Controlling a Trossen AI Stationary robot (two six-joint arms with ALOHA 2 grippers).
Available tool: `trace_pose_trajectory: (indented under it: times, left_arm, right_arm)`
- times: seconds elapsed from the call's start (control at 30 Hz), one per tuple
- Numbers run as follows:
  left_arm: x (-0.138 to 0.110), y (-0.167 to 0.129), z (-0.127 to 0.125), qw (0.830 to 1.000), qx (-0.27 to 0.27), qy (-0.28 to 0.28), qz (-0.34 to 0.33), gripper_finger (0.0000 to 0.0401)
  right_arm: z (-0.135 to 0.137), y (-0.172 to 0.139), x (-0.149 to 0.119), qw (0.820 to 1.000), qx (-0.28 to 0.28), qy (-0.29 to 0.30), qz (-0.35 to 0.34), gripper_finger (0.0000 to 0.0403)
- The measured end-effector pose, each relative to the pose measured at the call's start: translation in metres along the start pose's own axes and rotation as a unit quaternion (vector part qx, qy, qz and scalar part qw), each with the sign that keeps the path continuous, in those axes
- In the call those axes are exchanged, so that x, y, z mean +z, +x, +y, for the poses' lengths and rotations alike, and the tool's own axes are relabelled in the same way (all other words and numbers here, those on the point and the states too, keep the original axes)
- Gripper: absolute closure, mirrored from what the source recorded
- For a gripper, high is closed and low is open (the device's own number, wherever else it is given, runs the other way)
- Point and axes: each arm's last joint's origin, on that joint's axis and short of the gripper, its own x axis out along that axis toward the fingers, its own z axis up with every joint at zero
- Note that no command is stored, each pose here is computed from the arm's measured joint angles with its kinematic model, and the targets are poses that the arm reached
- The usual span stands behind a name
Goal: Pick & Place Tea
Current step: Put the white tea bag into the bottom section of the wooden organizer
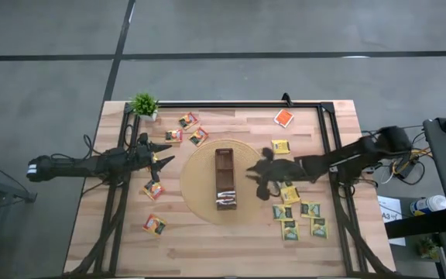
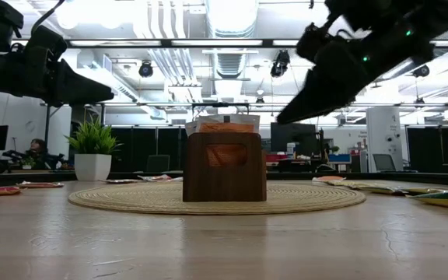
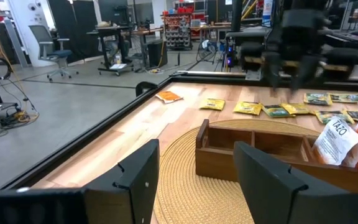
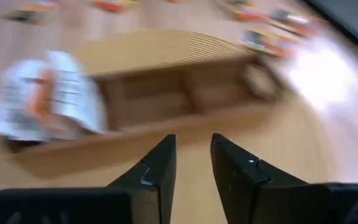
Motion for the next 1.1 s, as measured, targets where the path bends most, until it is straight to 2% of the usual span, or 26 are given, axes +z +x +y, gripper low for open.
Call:
trace_pose_trajectory:
  times: [0.1, 0.2, 0.53, 0.7, 0.8, 0.97, 1.1]
  left_arm:
    - [0.0, 0.0, 0.0, 1.0, 0.0, 0.0, 0.0, 0.0199]
    - [0.0, 0.0, 0.0, 1.0, 0.0, 0.0, 0.0, 0.0199]
    - [0.0, 0.0, 0.0, 1.0, 0.0, 0.0, 0.0, 0.0199]
    - [0.0, 0.0, 0.0, 1.0, 0.0, 0.0, 0.0, 0.0199]
    - [0.0, 0.0, 0.0, 1.0, 0.0, 0.0, 0.0, 0.0199]
    - [0.0, 0.0, 0.0, 1.0, 0.0, 0.0, 0.0, 0.0199]
    - [0.0, 0.0, 0.0, 1.0, 0.0, 0.0, 0.0, 0.0199]
  right_arm:
    - [-0.012, -0.021, 0.0, 0.997, -0.073, 0.032, 0.023, 0.0311]
    - [-0.024, -0.042, 0.0, 0.991, -0.114, 0.066, 0.031, 0.0316]
    - [-0.063, -0.08, -0.017, 0.982, -0.159, 0.104, -0.007, 0.0304]
    - [-0.082, -0.085, -0.022, 0.983, -0.147, 0.114, 0.009, 0.0263]
    - [-0.095, -0.084, -0.024, 0.977, -0.17, 0.125, 0.021, 0.0228]
    - [-0.123, -0.081, -0.031, 0.95, -0.253, 0.178, 0.043, 0.0179]
    - [-0.145, -0.076, -0.036, 0.933, -0.281, 0.212, 0.071, 0.016]
